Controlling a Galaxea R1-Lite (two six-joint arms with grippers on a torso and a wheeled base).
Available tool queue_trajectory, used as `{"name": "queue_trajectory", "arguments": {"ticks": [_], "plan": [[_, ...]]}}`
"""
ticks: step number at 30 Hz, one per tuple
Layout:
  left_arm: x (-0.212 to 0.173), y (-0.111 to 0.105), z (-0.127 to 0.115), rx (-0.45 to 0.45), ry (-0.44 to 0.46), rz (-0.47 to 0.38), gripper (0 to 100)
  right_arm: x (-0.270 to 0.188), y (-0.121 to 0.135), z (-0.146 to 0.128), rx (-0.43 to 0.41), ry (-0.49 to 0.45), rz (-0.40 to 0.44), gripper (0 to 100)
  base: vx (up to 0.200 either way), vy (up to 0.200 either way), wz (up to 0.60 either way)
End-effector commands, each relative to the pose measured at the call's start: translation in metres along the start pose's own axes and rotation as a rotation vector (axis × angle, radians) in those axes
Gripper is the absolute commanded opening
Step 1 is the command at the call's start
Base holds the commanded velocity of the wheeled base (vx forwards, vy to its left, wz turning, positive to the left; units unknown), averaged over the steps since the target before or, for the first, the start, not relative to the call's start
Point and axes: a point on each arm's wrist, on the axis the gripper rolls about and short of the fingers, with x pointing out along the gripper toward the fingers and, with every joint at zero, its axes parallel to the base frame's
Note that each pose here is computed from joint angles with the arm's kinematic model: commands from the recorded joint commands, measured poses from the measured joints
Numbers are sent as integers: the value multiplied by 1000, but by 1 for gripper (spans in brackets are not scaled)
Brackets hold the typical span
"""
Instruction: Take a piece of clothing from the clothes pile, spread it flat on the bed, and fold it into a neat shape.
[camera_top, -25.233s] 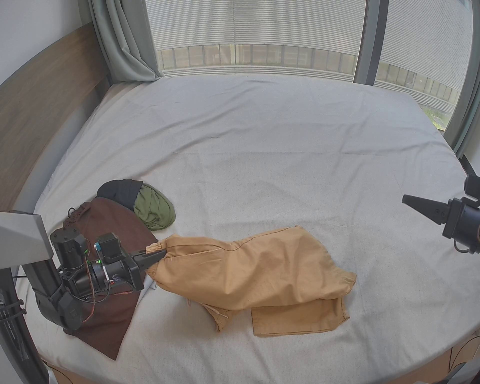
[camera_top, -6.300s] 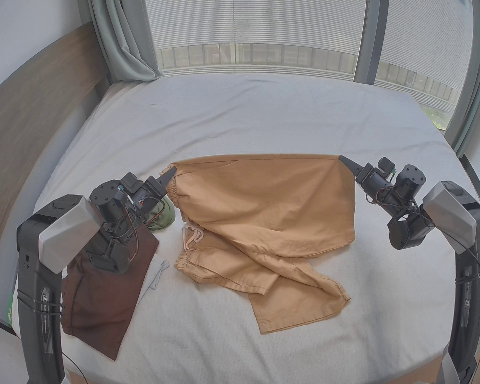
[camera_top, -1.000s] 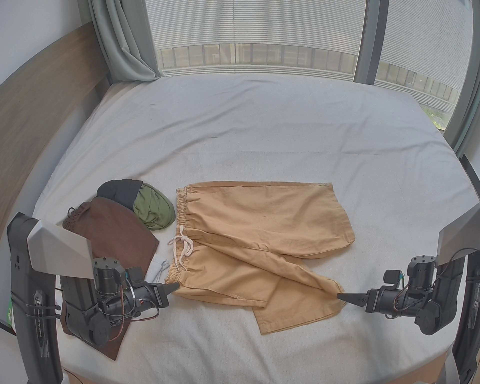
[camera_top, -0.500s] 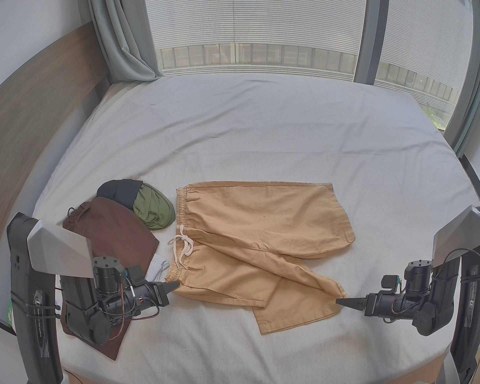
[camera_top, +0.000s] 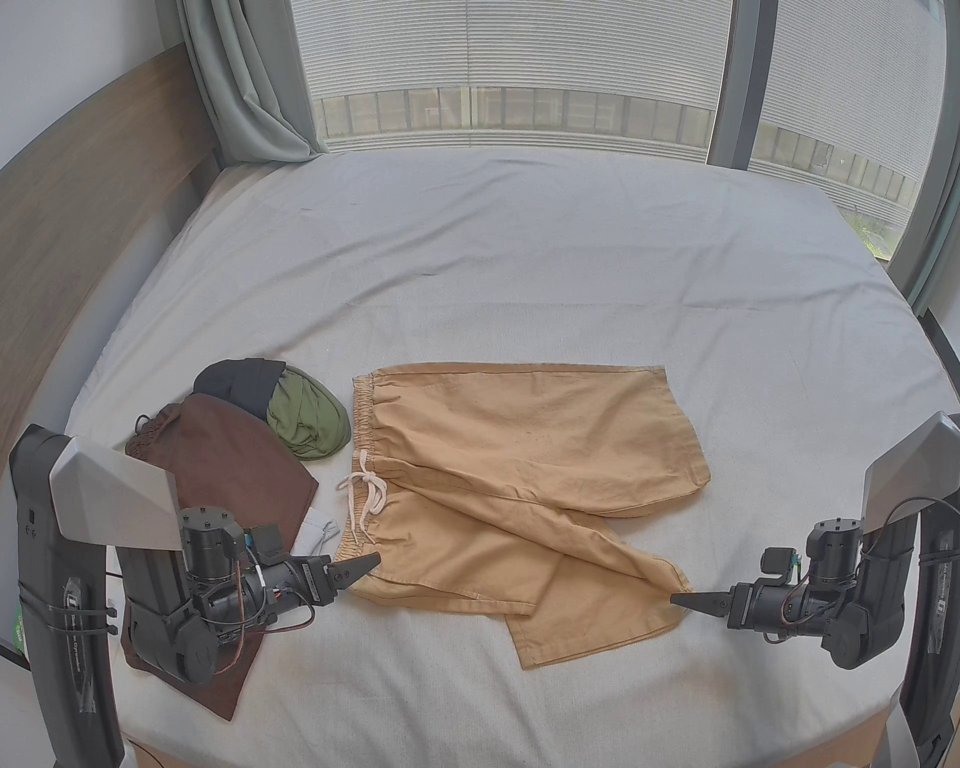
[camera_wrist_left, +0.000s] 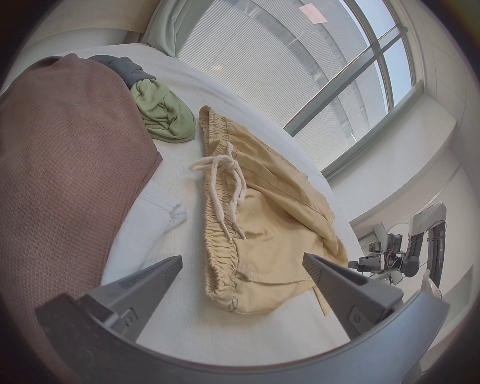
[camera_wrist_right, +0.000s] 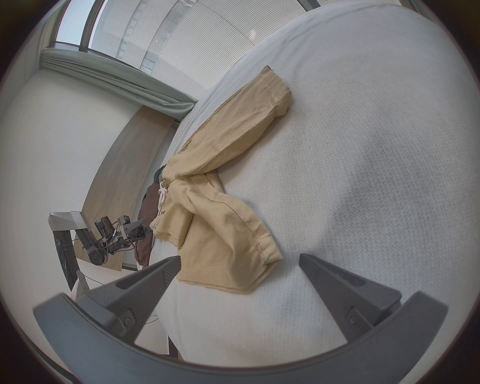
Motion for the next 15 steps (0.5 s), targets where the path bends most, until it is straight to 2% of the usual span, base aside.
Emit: {"name": "queue_trajectory", "arguments": {"ticks": [1, 3, 4, 15], "plan": [[0, 1, 1, 0, -6, 2, 100, 2, -3, 0, 6, 1, -1, 100, 0, 0, 0], [0, 1, 1, 0, -6, 2, 100, 2, -4, 0, 6, 1, 0, 100, 0, 0, 0], [0, 1, 1, 0, -6, 2, 100, 2, -5, 0, 9, 2, -2, 0, 0, 0, 0], [1, 0, 1, 1, -5, -1, 100, 0, -10, 4, 12, -21, -13, 0, 0, 0, 0]]}}
